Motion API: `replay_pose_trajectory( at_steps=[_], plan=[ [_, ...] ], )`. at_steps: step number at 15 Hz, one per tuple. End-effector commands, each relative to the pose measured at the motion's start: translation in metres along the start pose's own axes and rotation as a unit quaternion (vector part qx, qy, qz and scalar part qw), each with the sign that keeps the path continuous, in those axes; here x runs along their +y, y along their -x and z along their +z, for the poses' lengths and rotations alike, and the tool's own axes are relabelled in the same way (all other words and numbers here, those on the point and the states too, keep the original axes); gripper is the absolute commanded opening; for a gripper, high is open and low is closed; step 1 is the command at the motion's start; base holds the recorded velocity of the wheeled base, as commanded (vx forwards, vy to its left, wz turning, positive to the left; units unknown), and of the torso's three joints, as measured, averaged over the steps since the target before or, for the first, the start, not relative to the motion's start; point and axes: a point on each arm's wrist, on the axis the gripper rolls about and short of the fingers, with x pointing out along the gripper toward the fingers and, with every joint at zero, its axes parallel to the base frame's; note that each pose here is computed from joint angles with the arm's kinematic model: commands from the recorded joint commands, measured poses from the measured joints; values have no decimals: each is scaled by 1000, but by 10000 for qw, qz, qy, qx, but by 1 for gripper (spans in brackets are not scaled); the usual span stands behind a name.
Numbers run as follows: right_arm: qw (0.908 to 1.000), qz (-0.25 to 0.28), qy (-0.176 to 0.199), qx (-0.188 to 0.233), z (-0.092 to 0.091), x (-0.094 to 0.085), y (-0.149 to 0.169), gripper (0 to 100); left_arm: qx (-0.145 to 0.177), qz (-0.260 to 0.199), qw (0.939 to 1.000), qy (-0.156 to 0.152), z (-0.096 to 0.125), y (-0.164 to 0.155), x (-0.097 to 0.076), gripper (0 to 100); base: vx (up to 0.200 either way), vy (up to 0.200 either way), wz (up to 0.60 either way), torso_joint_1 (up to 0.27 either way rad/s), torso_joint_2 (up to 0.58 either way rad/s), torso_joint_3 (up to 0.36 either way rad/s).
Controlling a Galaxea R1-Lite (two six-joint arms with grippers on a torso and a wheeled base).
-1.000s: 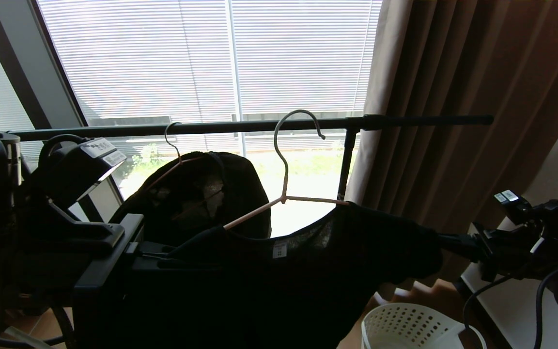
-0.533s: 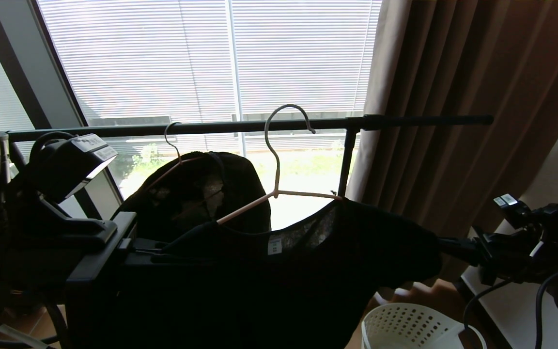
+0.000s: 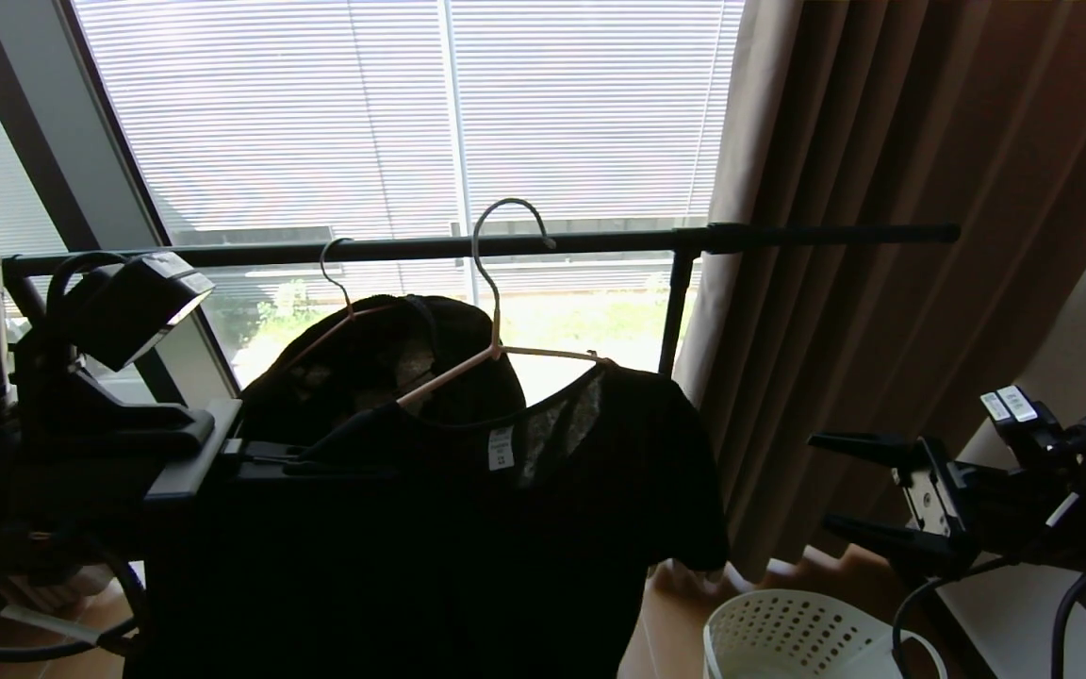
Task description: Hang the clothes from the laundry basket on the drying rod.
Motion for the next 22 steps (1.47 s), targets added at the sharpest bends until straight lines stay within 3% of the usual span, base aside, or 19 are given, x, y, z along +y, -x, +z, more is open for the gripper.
replay_pose_trajectory(
  at_steps=[1,5,8,12,20,21,22],
  plan=[
    [9996,-139,251,-57,13,8,-1,100,7,217,9997,126,0,1,3,0,0,0,0,0,0,0],
    [9942,-984,408,-116,25,20,-26,100,-49,694,9974,190,8,-2,9,0,0,0,0,0,0,0],
    [9909,-1190,-248,-570,53,30,-33,100,12,975,9946,361,13,-15,13,0,0,0,0,0,0,0],
    [9885,-1279,-395,-708,60,25,-34,100,110,1247,9905,573,17,-32,24,0,0,0,0,0,0,0],
    [9792,-1925,255,-584,57,24,-41,100,-8,1431,9876,638,38,-60,47,0,0,0,0,0,0,0],
    [9748,-2129,427,-502,55,23,-44,100,7,1524,9861,655,38,-63,50,0,0,0,0,0,0,0],
    [9627,-2603,602,-439,53,23,-52,100,43,1582,9851,671,37,-68,53,0,0,0,0,0,0,0]
  ],
)
